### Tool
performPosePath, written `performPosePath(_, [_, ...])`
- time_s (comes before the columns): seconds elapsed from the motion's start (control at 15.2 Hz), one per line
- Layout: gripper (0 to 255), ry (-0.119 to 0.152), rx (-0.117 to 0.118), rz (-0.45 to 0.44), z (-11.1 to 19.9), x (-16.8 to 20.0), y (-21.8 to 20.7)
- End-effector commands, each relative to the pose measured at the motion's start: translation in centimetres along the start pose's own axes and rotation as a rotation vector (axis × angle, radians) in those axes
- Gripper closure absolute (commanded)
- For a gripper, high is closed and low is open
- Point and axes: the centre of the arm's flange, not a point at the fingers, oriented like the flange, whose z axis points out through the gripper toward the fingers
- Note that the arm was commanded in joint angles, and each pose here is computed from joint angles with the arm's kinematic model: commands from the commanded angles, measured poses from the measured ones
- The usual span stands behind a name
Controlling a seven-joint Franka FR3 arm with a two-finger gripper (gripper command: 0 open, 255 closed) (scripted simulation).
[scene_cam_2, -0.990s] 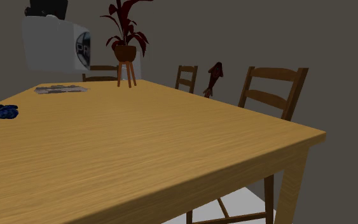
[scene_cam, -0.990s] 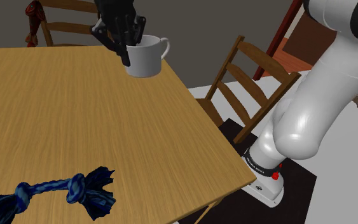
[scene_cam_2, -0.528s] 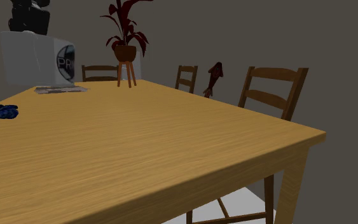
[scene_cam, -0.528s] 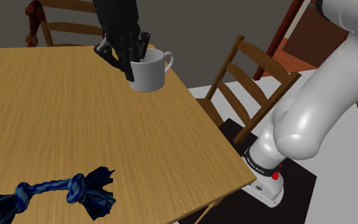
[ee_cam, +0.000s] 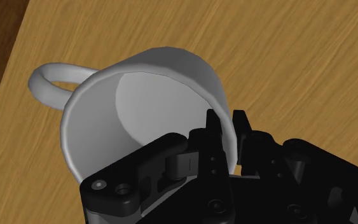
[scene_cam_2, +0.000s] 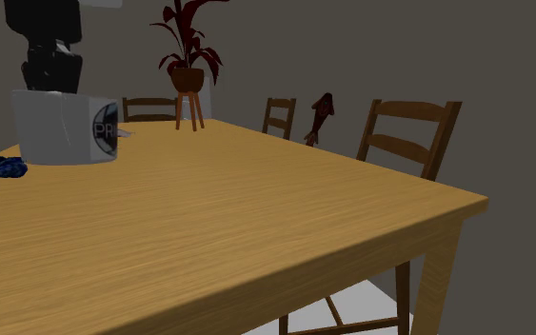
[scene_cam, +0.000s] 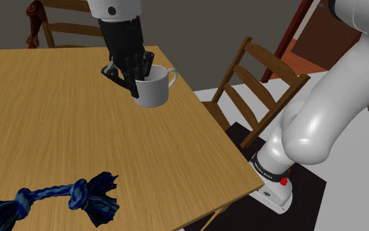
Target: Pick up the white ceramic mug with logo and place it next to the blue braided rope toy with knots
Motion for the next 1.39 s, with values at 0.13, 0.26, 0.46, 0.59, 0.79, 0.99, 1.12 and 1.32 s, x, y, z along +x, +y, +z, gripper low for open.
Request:
performPosePath(0.13, [255, 0.001, 0.000, 0.000, 2.1, 0.3, -0.2])
performPosePath(0.26, [255, 0.001, 0.000, 0.000, 3.2, 0.4, -0.2])
performPosePath(0.46, [255, 0.001, 0.000, 0.000, 4.7, 0.6, -0.4])
performPosePath(0.59, [255, 0.001, 0.000, 0.000, 5.8, 0.7, -0.4])
performPosePath(0.79, [255, 0.001, 0.000, 0.000, 7.2, 0.9, -0.6])
performPosePath(0.99, [255, 0.001, 0.000, 0.000, 7.2, 0.9, -0.6])
performPosePath(1.12, [255, 0.001, 0.000, 0.000, 7.2, 0.9, -0.6])
performPosePath(1.32, [255, 0.001, 0.000, 0.000, 7.2, 0.9, -0.6])
